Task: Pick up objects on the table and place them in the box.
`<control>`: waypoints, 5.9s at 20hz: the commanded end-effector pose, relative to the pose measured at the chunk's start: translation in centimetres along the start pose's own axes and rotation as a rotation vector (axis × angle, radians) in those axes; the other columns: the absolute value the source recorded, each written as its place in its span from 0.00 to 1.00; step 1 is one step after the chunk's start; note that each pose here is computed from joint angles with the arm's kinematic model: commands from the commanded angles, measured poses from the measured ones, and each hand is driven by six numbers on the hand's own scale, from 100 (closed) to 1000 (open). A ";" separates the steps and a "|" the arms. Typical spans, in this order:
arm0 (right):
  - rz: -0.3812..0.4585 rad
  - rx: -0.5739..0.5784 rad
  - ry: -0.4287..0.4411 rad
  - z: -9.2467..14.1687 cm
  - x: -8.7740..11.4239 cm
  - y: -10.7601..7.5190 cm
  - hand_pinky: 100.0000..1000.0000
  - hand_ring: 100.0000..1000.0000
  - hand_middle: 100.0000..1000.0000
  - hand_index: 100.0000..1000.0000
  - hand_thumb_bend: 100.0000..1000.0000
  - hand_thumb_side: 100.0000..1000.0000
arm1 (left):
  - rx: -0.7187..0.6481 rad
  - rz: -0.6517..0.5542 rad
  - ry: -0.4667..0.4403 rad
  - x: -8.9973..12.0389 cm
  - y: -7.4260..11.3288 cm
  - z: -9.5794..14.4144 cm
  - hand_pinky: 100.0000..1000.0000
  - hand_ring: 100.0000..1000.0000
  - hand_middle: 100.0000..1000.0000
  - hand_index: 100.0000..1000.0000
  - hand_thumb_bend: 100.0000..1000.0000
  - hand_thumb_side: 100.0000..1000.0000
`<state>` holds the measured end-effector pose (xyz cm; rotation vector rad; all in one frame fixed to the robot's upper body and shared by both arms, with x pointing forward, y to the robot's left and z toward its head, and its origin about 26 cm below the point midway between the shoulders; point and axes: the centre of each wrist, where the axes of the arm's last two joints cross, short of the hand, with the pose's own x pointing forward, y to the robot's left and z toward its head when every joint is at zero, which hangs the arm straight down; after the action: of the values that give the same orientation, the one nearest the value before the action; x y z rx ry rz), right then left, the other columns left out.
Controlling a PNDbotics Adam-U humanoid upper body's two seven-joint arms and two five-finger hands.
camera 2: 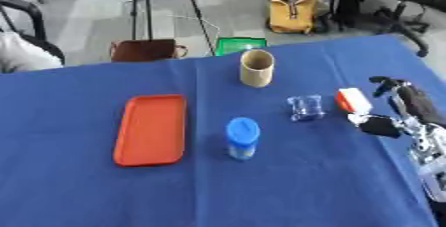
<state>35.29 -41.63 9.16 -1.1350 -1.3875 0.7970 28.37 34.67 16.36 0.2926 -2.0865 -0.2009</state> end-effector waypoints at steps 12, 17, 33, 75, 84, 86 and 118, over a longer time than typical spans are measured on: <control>0.004 -0.045 0.040 -1.6 -1.2 -1.8 0.88 0.81 0.57 0.86 0.51 0.33 | 0.004 -0.017 -0.024 0.7 0.5 -0.2 0.36 0.60 0.63 0.82 0.44 0.86; 0.010 -0.029 0.041 -2.2 -1.3 -1.7 0.88 0.81 0.56 0.87 0.50 0.32 | 0.002 -0.015 -0.025 0.7 0.4 -0.2 0.36 0.60 0.63 0.82 0.44 0.87; 0.049 0.020 0.046 -3.4 -1.7 -1.3 0.88 0.80 0.55 0.87 0.47 0.31 | -0.003 -0.011 -0.024 0.6 0.3 -0.2 0.36 0.60 0.63 0.82 0.43 0.87; 0.084 0.069 0.070 -4.5 -1.8 -0.1 0.85 0.77 0.51 0.84 0.41 0.10 | -0.008 -0.002 -0.028 0.6 0.1 -0.3 0.36 0.60 0.63 0.82 0.43 0.87; 0.121 0.019 0.069 -4.5 -1.5 -0.1 0.83 0.74 0.48 0.82 0.38 0.03 | -0.007 -0.001 -0.027 0.6 0.1 -0.3 0.36 0.60 0.63 0.82 0.43 0.87; 0.119 0.001 0.064 -4.5 -1.4 -0.2 0.82 0.73 0.47 0.81 0.37 0.01 | -0.007 -0.001 -0.027 0.6 0.1 -0.3 0.36 0.60 0.63 0.82 0.43 0.87; 0.114 0.085 0.062 -5.5 -3.3 -2.7 0.86 0.80 0.69 0.87 0.48 0.19 | -0.021 0.008 -0.044 0.9 -0.3 -0.5 0.36 0.60 0.63 0.82 0.42 0.88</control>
<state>39.88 -44.94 9.53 -1.1261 -1.2298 0.8992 28.46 34.30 16.22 0.2663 -2.0925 -0.2062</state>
